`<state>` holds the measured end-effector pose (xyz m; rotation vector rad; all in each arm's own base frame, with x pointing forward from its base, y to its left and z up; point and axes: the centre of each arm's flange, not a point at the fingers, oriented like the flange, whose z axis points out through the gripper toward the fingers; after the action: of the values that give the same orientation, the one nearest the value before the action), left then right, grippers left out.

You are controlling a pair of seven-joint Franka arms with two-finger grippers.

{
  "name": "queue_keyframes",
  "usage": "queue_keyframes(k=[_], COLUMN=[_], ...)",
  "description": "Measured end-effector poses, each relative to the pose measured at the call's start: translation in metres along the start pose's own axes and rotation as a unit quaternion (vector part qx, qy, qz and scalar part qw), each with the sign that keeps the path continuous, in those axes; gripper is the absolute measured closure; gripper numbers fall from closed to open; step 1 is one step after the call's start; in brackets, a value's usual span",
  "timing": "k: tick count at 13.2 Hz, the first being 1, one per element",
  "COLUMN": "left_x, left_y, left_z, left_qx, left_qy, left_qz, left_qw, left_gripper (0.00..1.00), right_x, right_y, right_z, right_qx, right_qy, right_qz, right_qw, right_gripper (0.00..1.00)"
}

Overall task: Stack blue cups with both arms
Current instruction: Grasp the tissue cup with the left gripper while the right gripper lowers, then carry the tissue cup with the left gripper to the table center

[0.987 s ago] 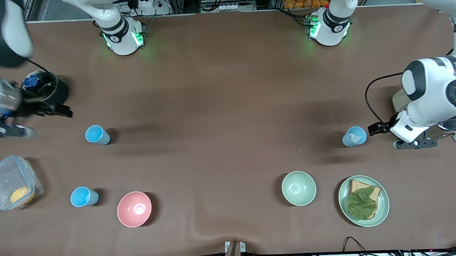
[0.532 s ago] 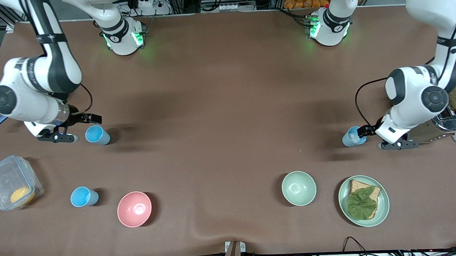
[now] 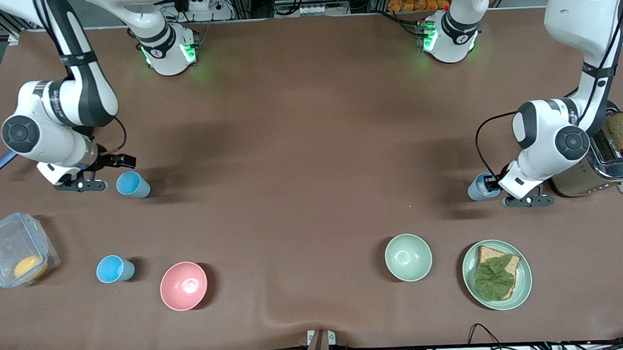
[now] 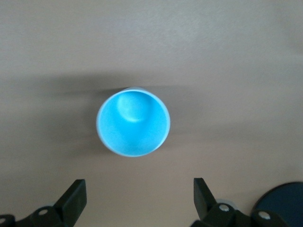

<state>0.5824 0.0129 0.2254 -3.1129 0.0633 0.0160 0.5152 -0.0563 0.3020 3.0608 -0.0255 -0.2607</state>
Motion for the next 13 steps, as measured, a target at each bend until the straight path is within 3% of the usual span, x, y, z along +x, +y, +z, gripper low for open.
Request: queue_keyframes(k=[1,6,9,13], left_x=[0.002,0.017,0.001,-0.057], left_y=[0.002,0.056,0.162,0.322], left_z=[-0.002,-0.047,-0.084,-0.094], left_qx=[-0.001,-0.018,-0.051,-0.085], left_qy=[0.003,0.046,0.050,0.022], left_qz=[0.001,0.036,0.012,-0.068], left_qw=[1.000,0.998,0.997,0.994], left_gripper=[0.95,0.96,0.96,0.96], right_x=[-0.002,-0.003,-0.002,0.001], right_y=[0.014,0.020,0.019,0.005], right_z=[0.007,0.040,0.055,0.051], right_qx=[0.002,0.004,0.005,0.004], right_qy=[0.009,0.027,0.021,0.020], right_qz=[-0.007,-0.021,-0.022,-0.038], right_qw=[1.000,0.999,1.000,0.999], right_gripper=[0.00,0.00,0.00,0.00])
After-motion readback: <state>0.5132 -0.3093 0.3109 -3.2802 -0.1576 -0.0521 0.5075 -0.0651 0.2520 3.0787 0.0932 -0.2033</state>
